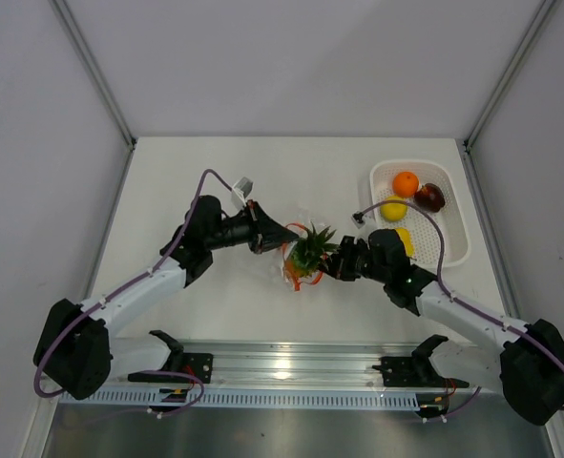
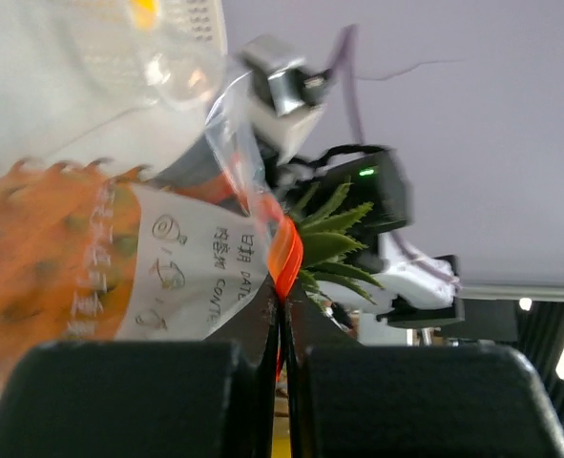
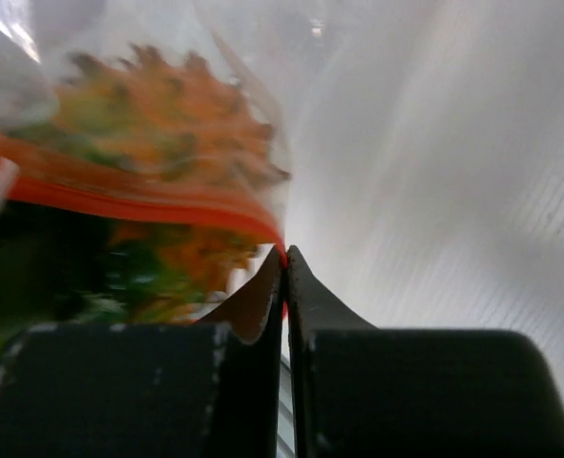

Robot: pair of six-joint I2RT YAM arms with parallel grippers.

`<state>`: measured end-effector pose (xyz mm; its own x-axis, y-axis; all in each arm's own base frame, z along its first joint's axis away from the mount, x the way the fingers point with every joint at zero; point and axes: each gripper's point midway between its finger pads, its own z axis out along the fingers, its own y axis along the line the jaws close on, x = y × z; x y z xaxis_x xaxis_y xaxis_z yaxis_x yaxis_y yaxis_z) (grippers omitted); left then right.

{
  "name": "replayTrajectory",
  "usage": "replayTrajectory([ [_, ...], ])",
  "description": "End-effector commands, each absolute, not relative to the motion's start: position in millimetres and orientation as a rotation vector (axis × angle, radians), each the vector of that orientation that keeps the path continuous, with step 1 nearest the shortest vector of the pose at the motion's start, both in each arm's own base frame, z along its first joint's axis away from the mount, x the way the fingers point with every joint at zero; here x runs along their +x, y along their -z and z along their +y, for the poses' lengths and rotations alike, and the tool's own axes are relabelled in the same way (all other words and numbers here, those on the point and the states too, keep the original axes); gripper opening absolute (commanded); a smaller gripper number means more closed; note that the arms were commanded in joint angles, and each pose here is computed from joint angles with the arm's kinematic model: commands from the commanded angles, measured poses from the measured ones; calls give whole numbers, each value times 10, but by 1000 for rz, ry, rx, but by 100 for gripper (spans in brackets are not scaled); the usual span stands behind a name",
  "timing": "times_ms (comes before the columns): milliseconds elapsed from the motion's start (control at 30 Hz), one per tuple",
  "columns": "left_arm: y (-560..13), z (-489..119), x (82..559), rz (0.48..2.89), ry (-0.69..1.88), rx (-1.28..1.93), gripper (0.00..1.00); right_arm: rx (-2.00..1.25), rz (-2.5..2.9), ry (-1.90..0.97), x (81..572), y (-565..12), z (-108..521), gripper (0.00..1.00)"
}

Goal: Place the food in the zip-top bag and seal the zipper
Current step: Adjust the zipper food storage bag at the center of the board.

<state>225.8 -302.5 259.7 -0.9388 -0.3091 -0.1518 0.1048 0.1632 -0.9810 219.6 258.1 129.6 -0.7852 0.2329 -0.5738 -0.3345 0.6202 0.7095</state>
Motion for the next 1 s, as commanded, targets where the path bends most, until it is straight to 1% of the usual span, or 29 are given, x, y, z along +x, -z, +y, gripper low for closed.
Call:
replayTrajectory([
  [0,-2876,-2965,2182,2077,1760,-53,1,-116,2080,-1047,2394,-1907,2550,0],
  [33,-2801,-2924,2199,2086,1665,10,1,-138,2092,-1013,2383,-2097,2512,0],
  [67,-2781,-2852,2240,2144,1561,-29,1,-138,2072,-995,2386,-2259,2468,0],
  [100,-2753,-2799,2246,2160,1497,-27,1,-140,2127,-962,2331,-2260,2406,0],
  [133,-2763,-2723,2237,2144,1423,18,1,-165,2080,-986,2344,-2581,2426,0],
  [167,-2744,-2644,2241,2170,1356,-7,1,-177,2090,-997,2324,-2673,2423,0],
  [200,-2831,-2612,2229,2145,1334,24,0,-166,2179,-978,2316,-2581,2377,0],
  [233,-2913,-2571,2174,2123,1332,38,1,-205,2171,-1027,2285,-2783,2429,0],
  [267,-2955,-2543,2136,2122,1326,43,1,-204,2239,-1020,2281,-2692,2438,0],
  [367,-2966,-2502,2040,2115,1336,57,1,-246,2258,-1065,2275,-2707,2528,0],
  [533,-2399,-2464,2083,2283,1228,28,1,-223,2331,-1063,2467,-2389,2597,0],
  [567,-2363,-2468,2075,2300,1223,32,1,-233,2320,-1073,2462,-2454,2629,0],
  [633,-2418,-2466,1984,2289,1253,44,1,-271,2288,-1079,2370,-2603,2688,0],
  [667,-2596,-2428,1919,2227,1271,58,1,-283,2268,-1077,2321,-2751,2694,0],
  [733,-2717,-2343,1868,2188,1251,45,1,-316,2226,-1068,2202,-2920,2728,0],
  [800,-2873,-2287,1831,2132,1244,56,1,-316,2215,-1085,2159,-2967,2746,0],
  [867,-2770,-2274,1864,2155,1214,49,1,-314,2212,-1105,2174,-2922,2776,0],
  [967,-2442,-2337,1935,2258,1197,48,1,-295,2292,-1099,2273,-2577,2806,0],
])
